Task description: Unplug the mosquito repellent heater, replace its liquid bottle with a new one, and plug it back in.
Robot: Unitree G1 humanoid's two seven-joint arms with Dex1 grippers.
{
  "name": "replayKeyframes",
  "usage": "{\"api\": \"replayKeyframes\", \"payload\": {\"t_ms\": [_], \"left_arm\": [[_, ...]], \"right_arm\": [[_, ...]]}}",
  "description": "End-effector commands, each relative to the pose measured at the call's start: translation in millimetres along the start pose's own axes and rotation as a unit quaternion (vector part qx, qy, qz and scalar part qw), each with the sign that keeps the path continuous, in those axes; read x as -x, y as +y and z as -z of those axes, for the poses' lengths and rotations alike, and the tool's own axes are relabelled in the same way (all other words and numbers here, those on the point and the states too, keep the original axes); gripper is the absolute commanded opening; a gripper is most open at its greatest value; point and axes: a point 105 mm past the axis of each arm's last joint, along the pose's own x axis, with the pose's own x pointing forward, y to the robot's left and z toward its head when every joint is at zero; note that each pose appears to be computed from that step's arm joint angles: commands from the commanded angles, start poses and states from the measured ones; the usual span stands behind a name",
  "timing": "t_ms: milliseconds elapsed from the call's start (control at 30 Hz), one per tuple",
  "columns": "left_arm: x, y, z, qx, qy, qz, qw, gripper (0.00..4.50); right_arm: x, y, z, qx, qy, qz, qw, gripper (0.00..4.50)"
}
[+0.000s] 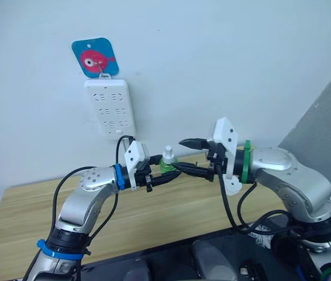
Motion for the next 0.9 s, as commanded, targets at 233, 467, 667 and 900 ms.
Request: {"api": "replayKeyframes", "payload": {"t_ms": [233,467,667,900], "left_arm": [[-4.0,-5.4,-11.6,-0.022,-0.015,0.015,1.0,2.27],[-3.0,-5.0,-12.6,-0.024,-0.014,0.014,1.0,2.27],[-4.4,-5.9,-13.4,-0.024,-0.016,0.017,0.999,2.27],[-4.4,-4.3,-13.4,-0.024,-0.013,0.018,0.999,2.27]], "right_arm": [[-32.5,-9.0,-0.5,0.05,0.0,0.036,0.998,3.18],[-16.2,-20.6,4.1,0.03,0.005,0.056,0.998,3.18],[4.3,-21.9,12.4,0.019,0.024,0.052,0.998,3.18],[28.3,-14.8,10.5,0.015,0.036,0.012,0.999,3.18]]}}
